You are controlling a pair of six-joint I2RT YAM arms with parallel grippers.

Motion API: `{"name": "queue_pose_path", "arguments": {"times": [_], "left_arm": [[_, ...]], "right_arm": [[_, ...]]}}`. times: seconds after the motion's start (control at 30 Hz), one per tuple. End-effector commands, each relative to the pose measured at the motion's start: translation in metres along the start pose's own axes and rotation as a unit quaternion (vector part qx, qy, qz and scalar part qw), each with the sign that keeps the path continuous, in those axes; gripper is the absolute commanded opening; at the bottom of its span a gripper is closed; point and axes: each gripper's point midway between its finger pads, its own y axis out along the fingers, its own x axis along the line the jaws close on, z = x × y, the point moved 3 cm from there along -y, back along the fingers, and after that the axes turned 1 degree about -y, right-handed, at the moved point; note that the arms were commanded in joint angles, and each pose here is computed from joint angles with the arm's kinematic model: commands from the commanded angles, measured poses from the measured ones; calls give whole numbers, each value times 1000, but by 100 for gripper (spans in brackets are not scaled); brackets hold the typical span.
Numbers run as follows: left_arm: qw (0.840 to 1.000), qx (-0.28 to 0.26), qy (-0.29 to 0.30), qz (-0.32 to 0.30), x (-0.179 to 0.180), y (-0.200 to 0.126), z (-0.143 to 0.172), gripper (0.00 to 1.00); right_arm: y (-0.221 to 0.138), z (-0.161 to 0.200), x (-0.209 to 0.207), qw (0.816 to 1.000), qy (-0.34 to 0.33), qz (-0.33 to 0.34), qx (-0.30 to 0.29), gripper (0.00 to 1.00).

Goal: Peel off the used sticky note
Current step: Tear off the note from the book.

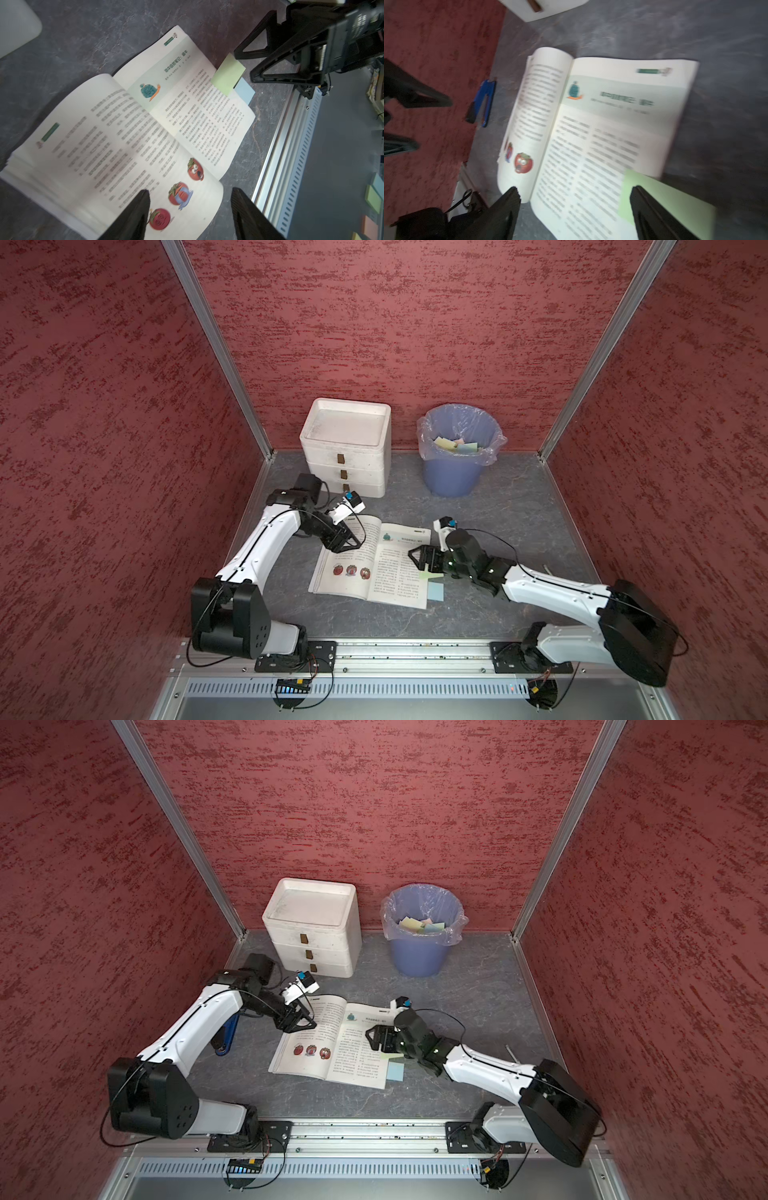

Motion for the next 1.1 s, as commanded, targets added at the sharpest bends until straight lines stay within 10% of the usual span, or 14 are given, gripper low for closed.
{"name": "queue_pose_path", "arguments": {"times": [0.0,0.23,1.07], "left_arm": [[1000,17,-3,-2,-2,30,-18,77],[998,65,11,18,-10,98,-41,86],[984,162,68,-40,8,231,-77,57]], "right_arm": [[-18,13,-46,998,34,60,-5,88],[-19,23,-63,997,59,41,4,85],[27,9,-48,1000,19,10,23,20]]}}
